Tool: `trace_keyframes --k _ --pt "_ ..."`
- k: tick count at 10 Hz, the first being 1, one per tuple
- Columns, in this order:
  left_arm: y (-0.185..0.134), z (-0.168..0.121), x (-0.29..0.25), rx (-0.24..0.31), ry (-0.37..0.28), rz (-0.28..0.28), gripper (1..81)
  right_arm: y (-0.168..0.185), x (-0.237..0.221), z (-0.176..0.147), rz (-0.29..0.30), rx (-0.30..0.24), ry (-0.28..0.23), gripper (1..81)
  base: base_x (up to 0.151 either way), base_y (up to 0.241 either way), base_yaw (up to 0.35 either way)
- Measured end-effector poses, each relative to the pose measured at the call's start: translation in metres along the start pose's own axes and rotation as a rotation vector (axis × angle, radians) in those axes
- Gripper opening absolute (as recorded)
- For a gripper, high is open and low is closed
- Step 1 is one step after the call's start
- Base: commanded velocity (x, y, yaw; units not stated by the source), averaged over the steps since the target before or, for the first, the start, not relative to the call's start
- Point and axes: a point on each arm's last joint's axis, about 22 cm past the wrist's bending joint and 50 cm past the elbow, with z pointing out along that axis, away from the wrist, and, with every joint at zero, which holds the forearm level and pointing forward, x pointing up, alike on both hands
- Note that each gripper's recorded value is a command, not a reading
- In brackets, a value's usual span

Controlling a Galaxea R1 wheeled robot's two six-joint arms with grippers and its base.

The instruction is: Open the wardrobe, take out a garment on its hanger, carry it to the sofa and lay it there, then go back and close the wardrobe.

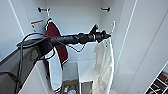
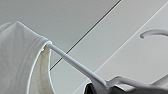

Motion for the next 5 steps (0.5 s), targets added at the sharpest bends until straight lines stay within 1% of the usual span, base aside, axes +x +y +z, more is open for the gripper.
trace_keyframes --k 2,4,5 --pt "0.0030 -0.0002 -0.0015 -0.003 -0.002 0.002 1.0 0.0000 -0.0014 0.0000 0.000 0.000 0.000 81.1 -0.135 0.000 0.000" --pt "-0.0045 -0.0014 -0.0047 0.001 -0.004 -0.004 1.0 -0.0012 0.0045 0.0004 -0.002 0.003 0.007 81.1 -0.135 0.000 0.000" --pt "-0.0049 -0.0026 -0.0037 0.002 -0.002 -0.002 1.0 -0.0009 0.0018 0.0002 -0.001 0.002 0.003 81.1 -0.135 0.000 0.000"
